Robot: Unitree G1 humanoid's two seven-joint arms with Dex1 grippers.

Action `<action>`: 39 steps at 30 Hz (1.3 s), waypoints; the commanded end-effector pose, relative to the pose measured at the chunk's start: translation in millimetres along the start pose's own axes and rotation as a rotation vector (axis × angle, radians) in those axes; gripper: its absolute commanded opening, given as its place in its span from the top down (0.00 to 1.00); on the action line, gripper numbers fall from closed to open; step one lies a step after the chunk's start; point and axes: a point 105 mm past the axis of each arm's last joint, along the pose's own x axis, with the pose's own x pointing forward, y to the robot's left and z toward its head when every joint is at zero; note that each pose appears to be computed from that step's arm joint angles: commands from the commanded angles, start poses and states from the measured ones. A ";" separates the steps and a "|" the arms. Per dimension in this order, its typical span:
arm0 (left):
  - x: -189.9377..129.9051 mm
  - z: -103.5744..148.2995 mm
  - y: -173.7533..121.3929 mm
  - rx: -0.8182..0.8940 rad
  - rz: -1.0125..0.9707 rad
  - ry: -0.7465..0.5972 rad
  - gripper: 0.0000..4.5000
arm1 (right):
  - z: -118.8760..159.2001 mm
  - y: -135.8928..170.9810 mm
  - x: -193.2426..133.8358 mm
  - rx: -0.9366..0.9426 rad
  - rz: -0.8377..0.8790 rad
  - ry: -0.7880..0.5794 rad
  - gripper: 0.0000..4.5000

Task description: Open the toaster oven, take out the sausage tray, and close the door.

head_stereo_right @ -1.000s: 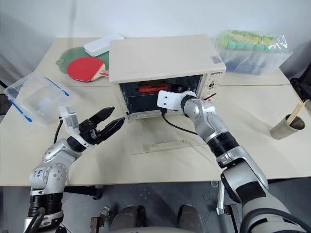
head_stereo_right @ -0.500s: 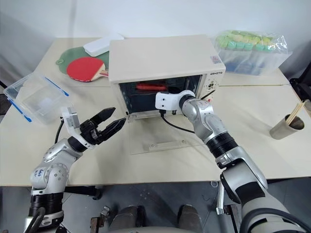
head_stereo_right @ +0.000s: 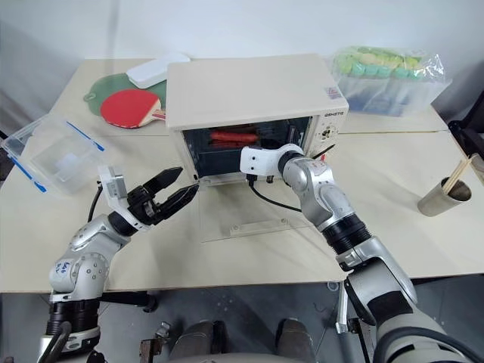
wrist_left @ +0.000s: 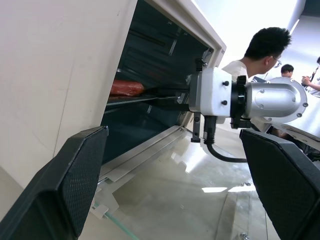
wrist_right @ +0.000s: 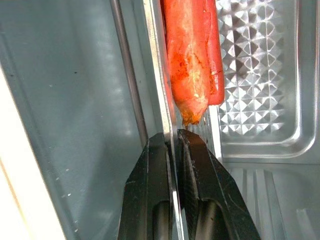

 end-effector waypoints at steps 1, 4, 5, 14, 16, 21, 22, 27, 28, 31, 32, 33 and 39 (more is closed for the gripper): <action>-0.4 9.0 1.0 0.029 -0.007 -0.019 0.00 | 21.7 1.4 -9.9 0.035 -0.002 -0.093 1.00; -2.7 10.1 2.0 0.022 -0.005 -0.020 0.00 | 23.3 2.6 -19.0 0.023 -0.017 -0.100 1.00; -4.6 11.1 2.2 0.014 -0.007 -0.022 0.00 | 24.6 2.8 -22.6 0.014 -0.023 -0.106 1.00; -18.9 19.1 15.1 -0.008 0.011 -0.010 0.00 | 27.5 7.0 -46.5 -0.067 -0.081 -0.124 1.00; -20.0 18.8 17.2 -0.007 0.013 -0.005 0.00 | 27.8 5.3 -48.5 -0.061 -0.094 -0.123 1.00; -19.5 18.2 18.0 -0.009 0.013 -0.001 0.00 | 26.7 4.4 -51.0 -0.070 -0.100 -0.119 1.00; -19.5 18.1 18.1 -0.009 0.013 -0.001 0.00 | 26.5 4.3 -51.3 -0.070 -0.100 -0.118 1.00; -22.7 14.7 18.9 -0.023 0.021 0.011 0.00 | 31.9 6.7 -63.2 -0.097 -0.122 -0.144 1.00; -22.9 14.7 19.1 -0.027 0.023 0.010 0.00 | 32.4 7.0 -64.8 -0.102 -0.126 -0.147 1.00; -23.5 14.1 19.2 -0.042 0.025 0.010 0.00 | 32.7 8.4 -70.3 -0.126 -0.133 -0.155 1.00; -23.7 13.9 19.0 -0.049 0.025 0.010 0.00 | 33.0 8.6 -72.0 -0.136 -0.137 -0.159 1.00; -23.8 13.3 18.7 -0.058 0.025 0.013 0.00 | 33.0 9.0 -74.2 -0.152 -0.142 -0.165 1.00; -24.9 11.8 14.6 -0.119 0.011 0.029 0.00 | 34.1 12.1 -84.9 -0.209 -0.151 -0.196 1.00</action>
